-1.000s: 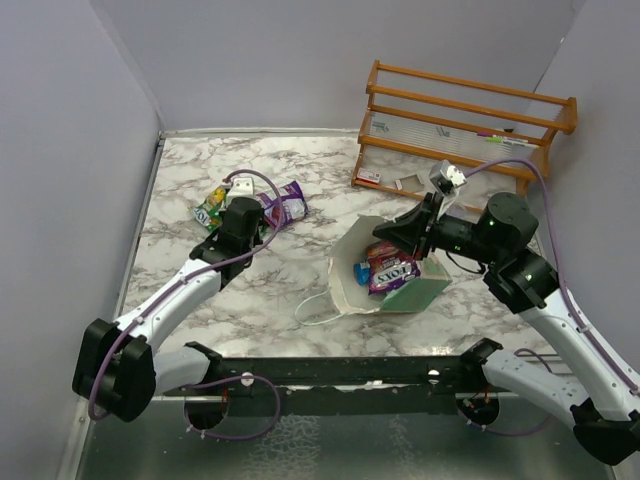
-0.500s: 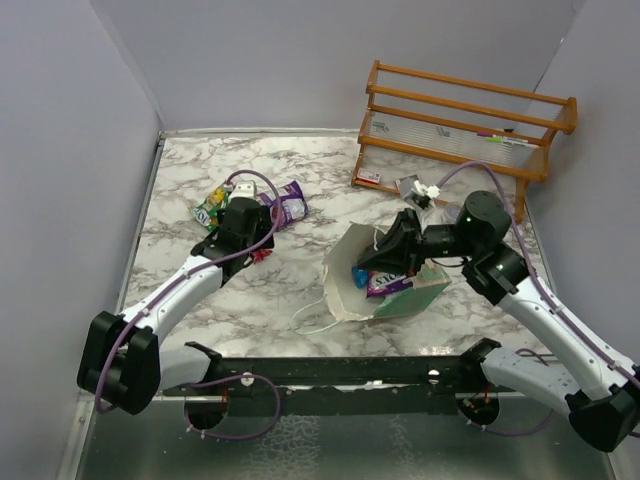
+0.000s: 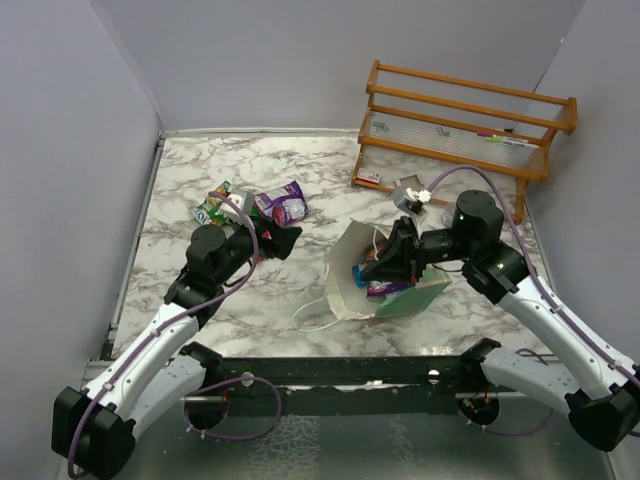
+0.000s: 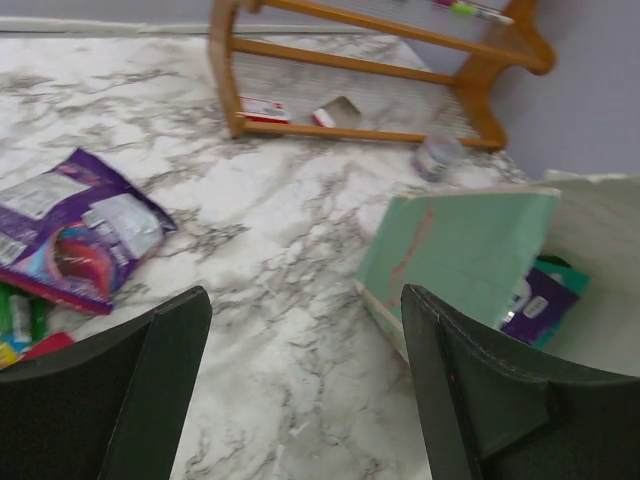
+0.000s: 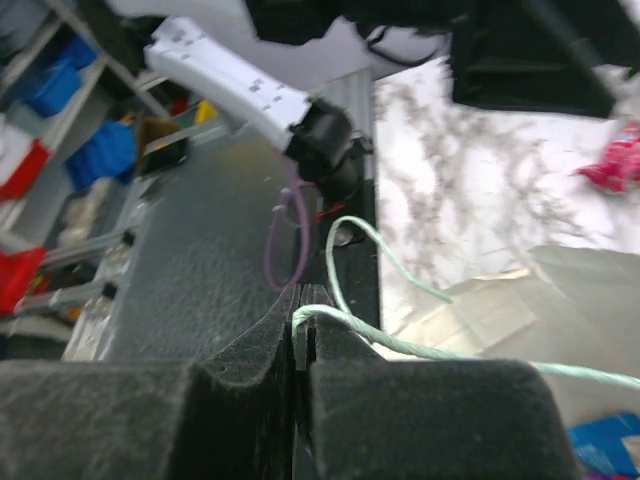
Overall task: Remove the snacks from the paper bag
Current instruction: Place the snack at the center of the board, then adjust the paper bag at the center of the board.
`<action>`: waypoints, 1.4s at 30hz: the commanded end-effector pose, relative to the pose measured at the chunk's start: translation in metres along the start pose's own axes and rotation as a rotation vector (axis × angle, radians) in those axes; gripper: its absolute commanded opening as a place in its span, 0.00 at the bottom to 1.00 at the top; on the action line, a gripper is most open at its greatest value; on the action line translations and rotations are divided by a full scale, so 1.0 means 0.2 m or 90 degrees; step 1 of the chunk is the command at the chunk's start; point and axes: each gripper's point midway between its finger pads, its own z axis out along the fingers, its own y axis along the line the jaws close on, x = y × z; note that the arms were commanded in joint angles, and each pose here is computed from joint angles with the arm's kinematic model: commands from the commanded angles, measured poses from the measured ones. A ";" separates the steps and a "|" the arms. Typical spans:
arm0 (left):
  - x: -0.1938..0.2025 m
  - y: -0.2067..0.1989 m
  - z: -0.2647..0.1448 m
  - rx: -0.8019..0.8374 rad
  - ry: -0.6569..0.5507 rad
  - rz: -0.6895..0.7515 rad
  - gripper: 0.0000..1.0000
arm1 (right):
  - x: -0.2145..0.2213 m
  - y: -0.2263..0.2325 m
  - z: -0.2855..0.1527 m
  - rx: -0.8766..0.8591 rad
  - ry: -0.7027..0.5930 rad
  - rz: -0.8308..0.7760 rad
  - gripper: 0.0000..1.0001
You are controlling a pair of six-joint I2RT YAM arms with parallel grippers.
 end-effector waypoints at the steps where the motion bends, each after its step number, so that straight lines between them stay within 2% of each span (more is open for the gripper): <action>1: -0.01 -0.30 -0.02 0.175 -0.007 0.011 0.80 | -0.15 -0.13 -0.08 0.202 -0.046 -0.020 0.02; 4: 0.02 -0.41 -0.02 0.208 0.003 0.018 0.80 | -0.21 -0.25 -0.18 0.345 -0.068 -0.004 0.02; 9: 0.07 -0.52 0.00 0.223 0.019 0.030 0.80 | -0.27 -0.28 -0.28 0.443 -0.077 0.030 0.08; 18: -0.03 -0.46 0.01 0.150 -0.023 0.054 0.81 | -0.28 -0.39 -0.53 0.673 -0.054 0.101 0.06; 22: -0.06 -0.45 -0.01 0.144 -0.032 0.060 0.81 | -0.37 -0.45 -0.54 0.689 -0.056 0.050 0.02; 26: -0.07 -0.45 -0.04 0.143 -0.035 0.057 0.81 | -0.56 -0.52 -0.51 0.681 -0.055 -0.065 0.02; 32: -0.08 -0.45 -0.07 0.139 -0.029 0.047 0.81 | -0.83 -0.67 -0.41 0.643 0.003 -0.273 0.02; 35: -0.09 -0.45 -0.10 0.141 -0.034 0.041 0.81 | -0.94 -0.75 -0.38 0.638 0.015 -0.341 0.02; 38: -0.11 -0.45 -0.14 0.142 -0.047 0.039 0.81 | -0.99 -0.84 -0.32 0.586 0.050 -0.409 0.02; 42: -0.14 -0.44 -0.18 0.136 -0.054 0.044 0.81 | -1.06 -0.96 -0.34 0.546 0.077 -0.452 0.02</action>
